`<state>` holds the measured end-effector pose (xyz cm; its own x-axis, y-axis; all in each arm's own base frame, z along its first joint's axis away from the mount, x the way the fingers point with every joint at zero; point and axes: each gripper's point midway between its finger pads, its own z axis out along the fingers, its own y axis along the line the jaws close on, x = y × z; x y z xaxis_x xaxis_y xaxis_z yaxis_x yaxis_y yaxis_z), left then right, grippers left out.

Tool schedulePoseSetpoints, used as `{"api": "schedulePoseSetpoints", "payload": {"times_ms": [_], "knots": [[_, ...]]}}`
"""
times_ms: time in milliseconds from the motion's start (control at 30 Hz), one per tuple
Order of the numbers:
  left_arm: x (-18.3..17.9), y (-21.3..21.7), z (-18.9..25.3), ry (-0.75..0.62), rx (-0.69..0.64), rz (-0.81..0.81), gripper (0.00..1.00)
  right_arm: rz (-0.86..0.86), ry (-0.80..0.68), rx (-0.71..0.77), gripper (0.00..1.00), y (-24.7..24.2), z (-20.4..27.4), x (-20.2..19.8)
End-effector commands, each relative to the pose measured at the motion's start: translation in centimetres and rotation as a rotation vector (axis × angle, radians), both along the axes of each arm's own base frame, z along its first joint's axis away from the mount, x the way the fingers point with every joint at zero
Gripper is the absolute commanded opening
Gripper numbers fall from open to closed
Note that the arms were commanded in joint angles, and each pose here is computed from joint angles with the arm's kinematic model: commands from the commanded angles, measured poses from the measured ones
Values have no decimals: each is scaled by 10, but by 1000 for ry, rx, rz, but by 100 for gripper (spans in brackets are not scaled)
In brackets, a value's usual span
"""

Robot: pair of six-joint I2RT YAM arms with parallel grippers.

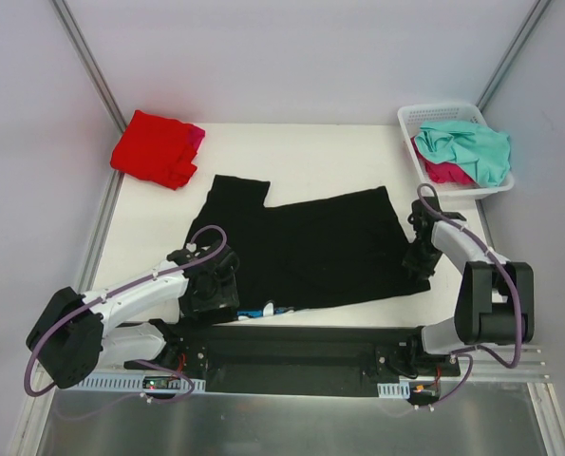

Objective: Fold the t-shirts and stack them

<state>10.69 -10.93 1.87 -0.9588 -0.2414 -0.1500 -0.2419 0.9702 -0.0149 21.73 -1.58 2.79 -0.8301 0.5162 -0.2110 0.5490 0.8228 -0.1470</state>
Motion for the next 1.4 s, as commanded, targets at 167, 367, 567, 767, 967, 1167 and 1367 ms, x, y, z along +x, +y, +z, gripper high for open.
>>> {"api": "schedulePoseSetpoints", "payload": {"times_ms": [167,367,567,767,967,1167,1367], "knots": [[0,7,10,-29,19,28,99,-1,-73,-12,30,5,33,-21],[35,-5,45,-141,23,16,99,101,-213,52,32,26,87,17],[81,-28,78,-223,49,-26,99,165,-253,90,32,44,100,58],[114,-36,75,-205,102,-33,99,217,-162,161,31,64,56,81],[139,-22,58,-180,74,23,99,252,-99,209,29,77,26,96],[156,-4,43,-154,53,58,99,263,-62,206,29,78,11,104],[149,-4,31,-131,42,60,99,244,-35,182,29,71,1,96]]}}
